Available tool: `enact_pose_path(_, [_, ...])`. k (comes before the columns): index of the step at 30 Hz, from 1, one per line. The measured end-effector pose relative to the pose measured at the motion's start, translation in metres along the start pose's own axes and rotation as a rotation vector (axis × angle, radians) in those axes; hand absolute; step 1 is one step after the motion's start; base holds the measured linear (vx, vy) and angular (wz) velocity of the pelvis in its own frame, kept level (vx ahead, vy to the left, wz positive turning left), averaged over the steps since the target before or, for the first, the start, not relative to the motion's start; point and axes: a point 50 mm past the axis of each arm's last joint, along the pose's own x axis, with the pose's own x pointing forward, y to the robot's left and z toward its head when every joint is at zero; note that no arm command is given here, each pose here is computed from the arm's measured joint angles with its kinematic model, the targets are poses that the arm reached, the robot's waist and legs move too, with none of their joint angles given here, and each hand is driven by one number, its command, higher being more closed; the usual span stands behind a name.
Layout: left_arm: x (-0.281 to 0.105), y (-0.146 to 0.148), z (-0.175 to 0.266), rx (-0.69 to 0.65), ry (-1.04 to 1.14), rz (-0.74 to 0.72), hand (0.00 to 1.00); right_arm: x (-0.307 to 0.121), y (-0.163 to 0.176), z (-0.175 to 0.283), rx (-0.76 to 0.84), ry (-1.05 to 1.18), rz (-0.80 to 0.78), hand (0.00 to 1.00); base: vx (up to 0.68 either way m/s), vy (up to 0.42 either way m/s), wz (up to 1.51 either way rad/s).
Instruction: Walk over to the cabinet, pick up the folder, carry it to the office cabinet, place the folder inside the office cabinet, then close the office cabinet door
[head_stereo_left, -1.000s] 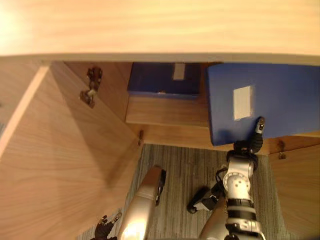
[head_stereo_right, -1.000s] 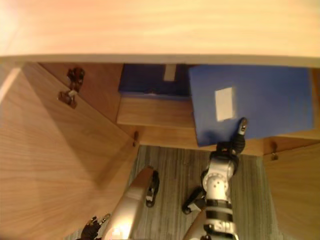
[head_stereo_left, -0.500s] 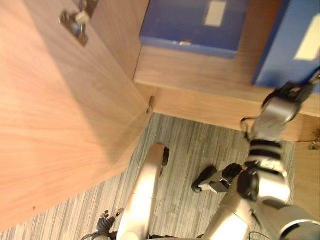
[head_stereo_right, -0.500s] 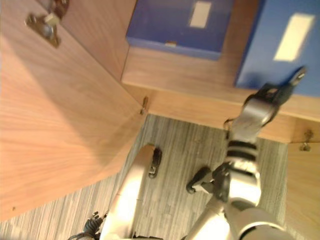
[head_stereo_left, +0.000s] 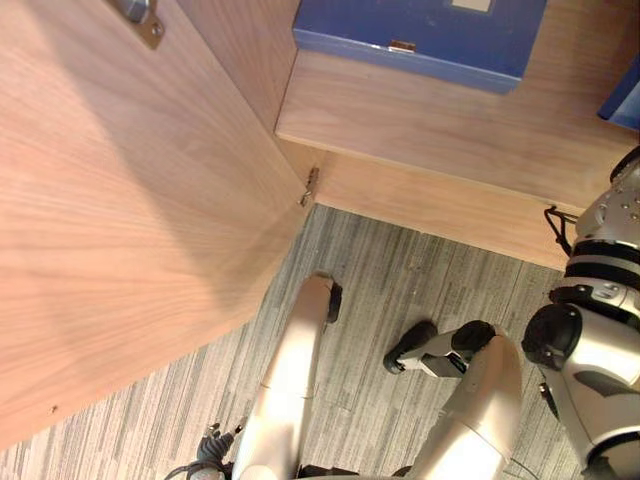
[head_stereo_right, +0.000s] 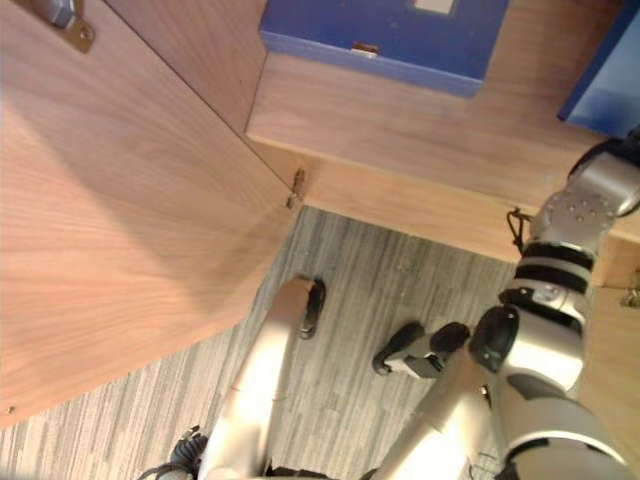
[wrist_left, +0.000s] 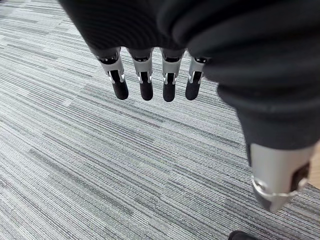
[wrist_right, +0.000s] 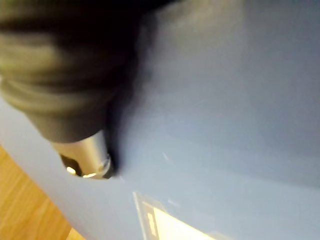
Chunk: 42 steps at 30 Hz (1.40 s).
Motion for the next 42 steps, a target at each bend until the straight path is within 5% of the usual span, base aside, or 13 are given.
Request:
enact_pose_path(29, [0.002, 0.011, 0.002, -0.02, 0.0, 0.027, 0.0, -0.028, -0.055, -0.035, -0.115, 0.105, -0.057, 0.0, 0.05, -0.018, -0.02])
enact_pose_path(33, [0.003, 0.014, 0.002, -0.027, 0.0, 0.034, 0.0, -0.034, -0.069, -0.041, -0.471, 0.124, 0.034, 0.0, 0.02, 0.013, -0.1])
enact_pose_path(38, [0.003, 0.019, 0.01, 0.01, -0.065, 0.006, 0.0, -0.046, -0.063, -0.068, -1.527, 0.245, 0.687, 0.0, 0.0, 0.016, -0.1])
enact_pose_path(42, [0.004, 0.021, 0.015, 0.026, -0.096, -0.018, 0.0, -0.052, -0.064, -0.065, -1.914, 0.216, 0.959, 0.0, 0.0, 0.003, -0.02])
